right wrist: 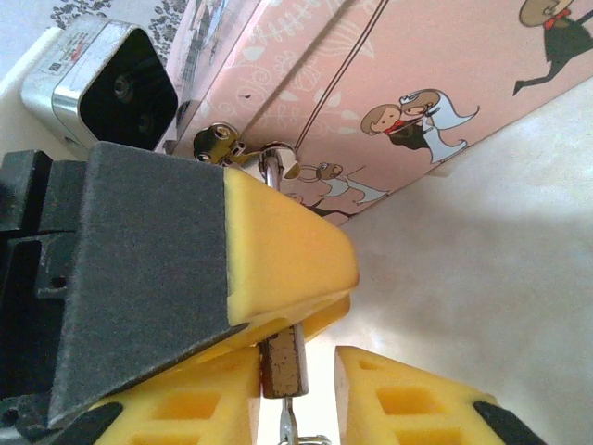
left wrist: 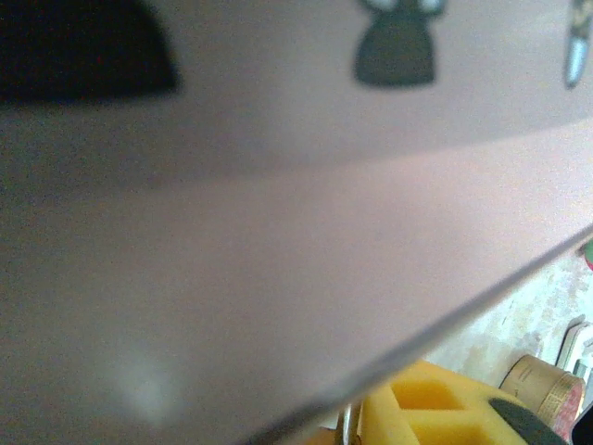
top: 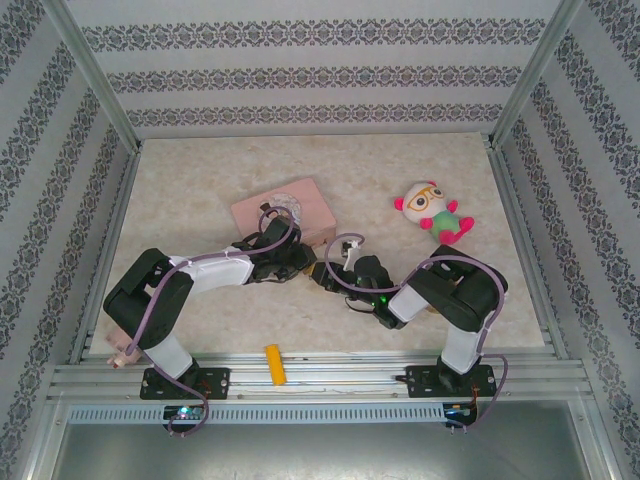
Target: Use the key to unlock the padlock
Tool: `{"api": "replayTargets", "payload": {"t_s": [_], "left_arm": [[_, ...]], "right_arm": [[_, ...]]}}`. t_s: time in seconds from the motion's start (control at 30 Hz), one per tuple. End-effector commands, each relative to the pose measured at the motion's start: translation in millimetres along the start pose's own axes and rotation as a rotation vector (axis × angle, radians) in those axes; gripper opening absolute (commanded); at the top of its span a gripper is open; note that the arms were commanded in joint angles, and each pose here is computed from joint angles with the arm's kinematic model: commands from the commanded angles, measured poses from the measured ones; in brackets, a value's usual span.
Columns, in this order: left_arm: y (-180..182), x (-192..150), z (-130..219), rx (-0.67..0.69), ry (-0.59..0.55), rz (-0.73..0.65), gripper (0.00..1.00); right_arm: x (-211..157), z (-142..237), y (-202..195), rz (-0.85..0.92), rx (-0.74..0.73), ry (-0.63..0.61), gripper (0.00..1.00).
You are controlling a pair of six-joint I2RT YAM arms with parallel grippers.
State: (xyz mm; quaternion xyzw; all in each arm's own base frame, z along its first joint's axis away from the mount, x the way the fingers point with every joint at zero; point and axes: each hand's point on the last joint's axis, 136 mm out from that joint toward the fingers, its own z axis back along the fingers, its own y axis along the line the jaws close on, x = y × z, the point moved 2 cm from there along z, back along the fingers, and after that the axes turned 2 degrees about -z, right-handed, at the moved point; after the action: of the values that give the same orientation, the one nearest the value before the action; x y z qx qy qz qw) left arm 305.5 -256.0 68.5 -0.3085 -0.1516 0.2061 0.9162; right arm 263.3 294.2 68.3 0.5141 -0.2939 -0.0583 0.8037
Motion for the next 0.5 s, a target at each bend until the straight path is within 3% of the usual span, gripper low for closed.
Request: {"api": "replayTargets", "payload": {"t_s": [0.0, 0.13, 0.3, 0.47], "left_arm": [[-35.7, -1.5, 13.8, -0.147, 0.016, -0.021, 0.34], [-36.5, -1.7, 13.8, -0.153, 0.018, -0.020, 0.35], [-35.3, -2.1, 13.8, -0.155, 0.016, -0.016, 0.37], [-35.7, -2.4, 14.4, -0.161, 0.016, -0.017, 0.37]], "right_arm": [[15.3, -9.3, 15.5, 0.004, 0.063, -0.050, 0.25], [15.0, -11.4, 13.6, -0.011, 0.065, -0.050, 0.22], [13.5, -14.2, 11.9, -0.029, 0.078, -0.047, 0.27], [12.7, -16.0, 12.1, -0.038, 0.091, -0.047, 0.15]]}}
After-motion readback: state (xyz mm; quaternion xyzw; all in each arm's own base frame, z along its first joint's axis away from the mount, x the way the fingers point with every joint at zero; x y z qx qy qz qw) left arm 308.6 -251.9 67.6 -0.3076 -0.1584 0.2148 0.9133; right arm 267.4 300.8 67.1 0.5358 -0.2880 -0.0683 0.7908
